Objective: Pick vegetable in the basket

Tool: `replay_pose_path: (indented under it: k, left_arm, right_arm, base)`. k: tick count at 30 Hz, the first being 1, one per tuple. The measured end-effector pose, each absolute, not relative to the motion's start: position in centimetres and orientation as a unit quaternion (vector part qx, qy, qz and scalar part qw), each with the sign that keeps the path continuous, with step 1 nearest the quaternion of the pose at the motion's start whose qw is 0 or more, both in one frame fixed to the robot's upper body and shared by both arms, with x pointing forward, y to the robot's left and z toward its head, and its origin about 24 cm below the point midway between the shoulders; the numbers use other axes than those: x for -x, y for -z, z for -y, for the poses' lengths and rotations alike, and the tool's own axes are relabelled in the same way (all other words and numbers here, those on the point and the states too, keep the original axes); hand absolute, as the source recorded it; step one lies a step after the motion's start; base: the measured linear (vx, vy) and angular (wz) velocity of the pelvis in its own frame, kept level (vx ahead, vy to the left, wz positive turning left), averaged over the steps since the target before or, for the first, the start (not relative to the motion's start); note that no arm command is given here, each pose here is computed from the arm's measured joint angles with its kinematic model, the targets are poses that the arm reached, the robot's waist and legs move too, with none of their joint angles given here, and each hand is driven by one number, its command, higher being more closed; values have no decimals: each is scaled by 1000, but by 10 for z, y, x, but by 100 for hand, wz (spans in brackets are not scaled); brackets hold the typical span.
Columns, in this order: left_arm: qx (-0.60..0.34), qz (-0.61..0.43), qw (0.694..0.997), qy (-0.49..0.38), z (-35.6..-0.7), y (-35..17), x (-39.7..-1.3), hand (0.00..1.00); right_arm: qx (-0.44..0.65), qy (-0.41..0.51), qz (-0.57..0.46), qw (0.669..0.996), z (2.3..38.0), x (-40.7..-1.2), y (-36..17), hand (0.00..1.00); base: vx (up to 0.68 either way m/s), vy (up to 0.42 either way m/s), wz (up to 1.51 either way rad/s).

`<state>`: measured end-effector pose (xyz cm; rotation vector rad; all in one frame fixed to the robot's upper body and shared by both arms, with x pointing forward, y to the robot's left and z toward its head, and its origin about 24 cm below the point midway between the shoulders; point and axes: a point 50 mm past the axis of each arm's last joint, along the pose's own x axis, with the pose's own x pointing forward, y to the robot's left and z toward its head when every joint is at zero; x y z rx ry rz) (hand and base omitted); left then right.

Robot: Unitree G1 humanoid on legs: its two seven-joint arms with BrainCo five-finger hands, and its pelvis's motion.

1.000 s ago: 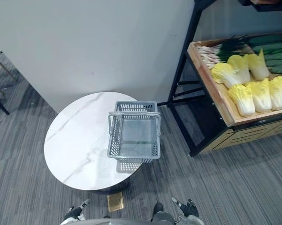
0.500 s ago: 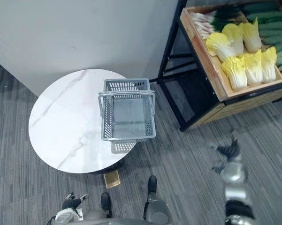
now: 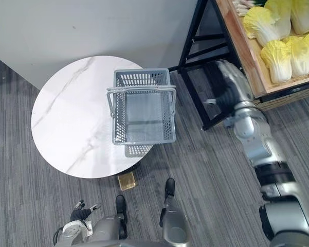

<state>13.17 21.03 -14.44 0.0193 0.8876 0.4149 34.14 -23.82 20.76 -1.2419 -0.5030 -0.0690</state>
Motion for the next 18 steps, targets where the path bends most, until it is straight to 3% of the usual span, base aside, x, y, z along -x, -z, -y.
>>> replay_pose_path:
  k: [15,18]
  left_arm:
    - [-14,-405,889,-214,-221,137,-149,0]
    - [-16,-407,887,-219,-223,137,-147,0]
  right_arm:
    - [642,-76,285,707,168,-368,-244,0]
    - [640,-89,281,710,158,-373,-239,0]
  base:
    - [-11,-2,1]
    - [-32,-8,2]
